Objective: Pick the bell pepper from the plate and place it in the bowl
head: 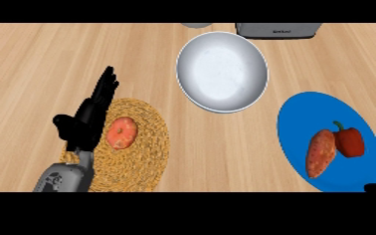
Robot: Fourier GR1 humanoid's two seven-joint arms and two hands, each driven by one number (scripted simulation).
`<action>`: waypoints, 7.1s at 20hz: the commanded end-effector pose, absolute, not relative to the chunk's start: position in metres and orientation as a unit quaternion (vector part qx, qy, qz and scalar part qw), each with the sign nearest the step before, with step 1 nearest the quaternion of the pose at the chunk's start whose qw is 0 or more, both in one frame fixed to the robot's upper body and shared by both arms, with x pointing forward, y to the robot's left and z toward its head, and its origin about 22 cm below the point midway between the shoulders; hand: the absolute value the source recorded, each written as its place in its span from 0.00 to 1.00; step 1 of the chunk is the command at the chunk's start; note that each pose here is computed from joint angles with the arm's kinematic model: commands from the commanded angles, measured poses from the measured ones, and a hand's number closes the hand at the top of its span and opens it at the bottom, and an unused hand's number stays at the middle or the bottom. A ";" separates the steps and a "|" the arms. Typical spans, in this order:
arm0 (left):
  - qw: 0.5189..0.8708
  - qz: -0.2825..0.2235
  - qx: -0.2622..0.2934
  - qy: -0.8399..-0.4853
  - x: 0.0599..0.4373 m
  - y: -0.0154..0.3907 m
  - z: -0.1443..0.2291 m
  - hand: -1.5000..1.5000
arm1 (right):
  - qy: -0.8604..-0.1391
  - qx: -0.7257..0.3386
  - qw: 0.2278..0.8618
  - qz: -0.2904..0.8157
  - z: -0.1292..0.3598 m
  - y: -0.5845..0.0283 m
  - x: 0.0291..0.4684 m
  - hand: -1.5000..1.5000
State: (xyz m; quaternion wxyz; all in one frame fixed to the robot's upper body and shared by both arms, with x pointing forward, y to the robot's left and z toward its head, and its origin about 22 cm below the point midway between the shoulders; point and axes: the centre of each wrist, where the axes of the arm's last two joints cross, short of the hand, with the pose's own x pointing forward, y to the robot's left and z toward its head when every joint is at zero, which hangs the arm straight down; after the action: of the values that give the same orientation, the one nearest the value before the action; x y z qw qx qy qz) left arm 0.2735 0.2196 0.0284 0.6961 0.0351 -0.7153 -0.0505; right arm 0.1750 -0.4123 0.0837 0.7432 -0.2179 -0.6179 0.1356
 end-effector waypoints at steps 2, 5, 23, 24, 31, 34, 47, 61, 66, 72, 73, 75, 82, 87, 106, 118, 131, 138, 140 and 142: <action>0.699 -0.054 0.032 -0.713 0.261 0.227 0.033 0.50 | -0.609 -0.203 0.759 0.111 0.069 -0.406 0.180 0.00; 0.692 -0.054 0.023 -0.719 0.282 0.205 0.024 0.50 | -0.612 -0.192 0.759 0.114 0.051 -0.413 0.189 0.00; 0.692 -0.053 0.034 -0.719 0.271 0.214 0.028 0.50 | -0.552 -0.270 0.773 0.159 -0.009 -0.414 0.205 0.00; 0.696 -0.052 0.034 -0.715 0.271 0.214 0.018 0.50 | -0.557 -0.275 0.768 0.153 -0.008 -0.412 0.196 0.00; 0.697 -0.047 0.033 -0.715 0.284 0.202 0.025 0.50 | -0.562 -0.240 0.767 0.196 -0.009 -0.407 0.214 1.00; 0.694 -0.046 0.024 -0.718 0.268 0.212 0.026 0.50 | -0.578 -0.243 0.730 0.272 -0.014 -0.406 0.215 1.00; 0.692 -0.061 0.018 -0.719 0.271 0.209 0.032 0.50 | -0.655 -0.040 0.650 0.383 -0.020 -0.283 0.238 1.00; 0.705 -0.047 0.035 -0.707 0.268 0.211 0.030 0.50 | -0.819 0.161 0.384 0.396 0.120 -0.134 0.153 1.00; 0.699 -0.048 0.030 -0.713 0.279 0.212 0.031 0.50 | -0.833 0.093 0.377 0.394 0.178 -0.146 0.133 1.00; 0.695 -0.058 0.027 -0.716 0.266 0.213 0.032 0.50 | -0.830 0.046 0.391 0.396 0.219 -0.134 0.131 1.00; 0.698 -0.051 0.024 -0.714 0.284 0.209 0.048 0.50 | -0.829 0.042 0.401 0.387 0.222 -0.130 0.138 1.00; 0.699 -0.053 0.020 -0.713 0.279 0.215 0.029 0.50 | -0.827 0.034 0.410 0.383 0.236 -0.116 0.154 1.00; 0.695 -0.053 0.028 -0.716 0.273 0.214 0.020 0.50 | -0.821 0.003 0.445 0.357 0.281 -0.090 0.211 1.00; 0.693 -0.049 0.034 -0.718 0.279 0.230 0.026 0.50 | -0.806 -0.105 0.429 0.395 0.271 -0.079 0.248 1.00; 0.695 -0.052 0.026 -0.717 0.287 0.199 0.037 0.50 | -0.752 -0.231 0.432 0.442 0.143 -0.122 0.393 1.00; 0.699 -0.058 0.017 -0.713 0.282 0.212 0.029 0.50 | -0.716 -0.079 0.517 0.463 0.091 -0.166 0.431 0.00; 0.695 -0.051 0.033 -0.716 0.275 0.228 0.035 0.50 | -0.797 0.011 0.532 0.286 0.146 -0.191 0.449 0.00; 0.703 -0.052 0.028 -0.709 0.279 0.215 0.022 0.50 | -0.777 0.079 0.574 0.245 0.147 -0.254 0.446 0.00; 0.699 -0.050 0.035 -0.712 0.275 0.218 0.035 0.50 | -0.773 0.083 0.580 0.242 0.153 -0.259 0.448 0.00; 0.703 -0.051 0.028 -0.709 0.267 0.220 0.024 0.50 | -0.769 0.095 0.578 0.257 0.147 -0.275 0.437 0.00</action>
State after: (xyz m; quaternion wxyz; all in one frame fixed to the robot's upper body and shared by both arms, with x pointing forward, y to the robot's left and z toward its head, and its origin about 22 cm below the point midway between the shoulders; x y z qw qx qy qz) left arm 0.2753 0.2185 0.0313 0.6987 0.0313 -0.7129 -0.0515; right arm 0.4450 -0.2516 0.1457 0.5723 0.0713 -0.7759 0.2555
